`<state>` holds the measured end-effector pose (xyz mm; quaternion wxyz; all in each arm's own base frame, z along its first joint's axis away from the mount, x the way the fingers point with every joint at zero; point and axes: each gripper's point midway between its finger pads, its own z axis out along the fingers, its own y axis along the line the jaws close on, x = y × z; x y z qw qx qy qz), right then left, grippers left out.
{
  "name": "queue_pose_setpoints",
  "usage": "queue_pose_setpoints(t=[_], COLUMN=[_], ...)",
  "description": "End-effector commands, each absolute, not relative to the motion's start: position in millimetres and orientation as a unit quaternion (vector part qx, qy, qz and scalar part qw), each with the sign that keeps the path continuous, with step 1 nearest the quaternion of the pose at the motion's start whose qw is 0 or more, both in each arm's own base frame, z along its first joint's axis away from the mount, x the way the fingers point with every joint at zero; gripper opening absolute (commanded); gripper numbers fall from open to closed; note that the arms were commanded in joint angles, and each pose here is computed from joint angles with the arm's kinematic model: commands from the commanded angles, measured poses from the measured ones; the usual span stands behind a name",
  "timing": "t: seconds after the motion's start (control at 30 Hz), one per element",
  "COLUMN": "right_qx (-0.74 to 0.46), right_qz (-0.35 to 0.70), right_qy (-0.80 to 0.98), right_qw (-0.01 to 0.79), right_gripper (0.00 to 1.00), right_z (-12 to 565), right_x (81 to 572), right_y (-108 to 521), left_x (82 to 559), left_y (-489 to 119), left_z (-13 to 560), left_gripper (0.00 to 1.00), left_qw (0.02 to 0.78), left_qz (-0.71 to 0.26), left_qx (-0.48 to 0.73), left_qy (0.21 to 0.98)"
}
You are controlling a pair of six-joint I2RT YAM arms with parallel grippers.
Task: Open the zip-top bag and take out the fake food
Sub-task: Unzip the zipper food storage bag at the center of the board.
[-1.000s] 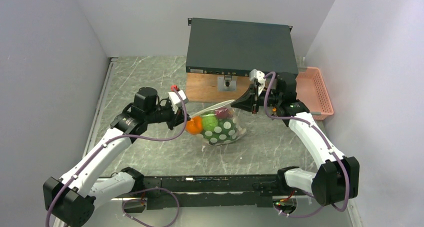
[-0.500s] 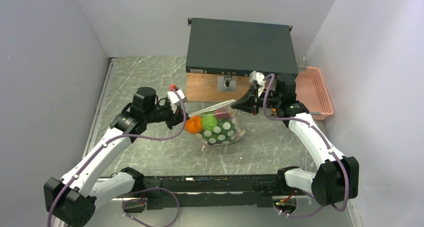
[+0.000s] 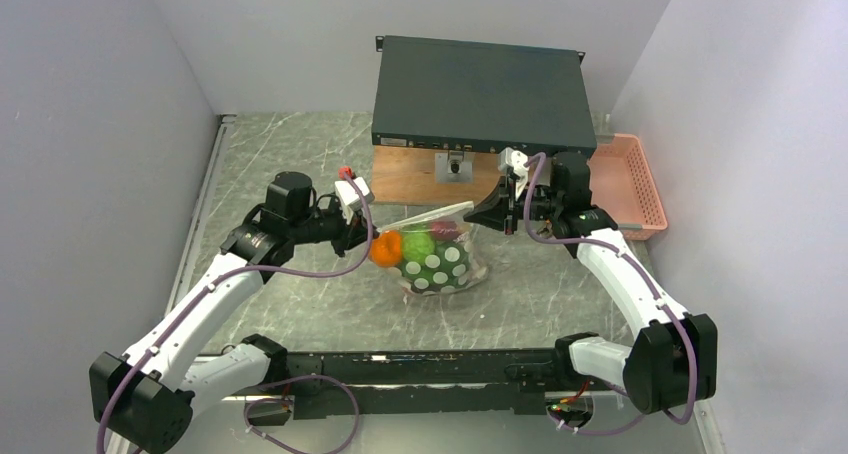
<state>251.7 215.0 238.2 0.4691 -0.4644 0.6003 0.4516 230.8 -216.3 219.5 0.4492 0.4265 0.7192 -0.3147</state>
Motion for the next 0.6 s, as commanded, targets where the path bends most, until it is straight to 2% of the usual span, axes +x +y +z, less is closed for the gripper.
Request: queue_pose_setpoints(t=[0.0, 0.57], right_qx=[-0.475, -0.462], right_qz=[0.440, 0.428], right_qy=[0.590, 0.600], right_qw=[0.482, 0.493], right_gripper=[0.00, 0.00], right_z=[240.1, 233.8], right_x=[247.2, 248.4], right_y=[210.4, 202.4], left_x=[234.3, 230.8], left_y=[-214.7, -207.4], left_z=[236.7, 241.5], left_gripper=[0.00, 0.00], left_qw=[0.466, 0.468], left_qz=[-0.309, -0.305], left_qx=[0.434, 0.429], left_qy=[0.706, 0.710])
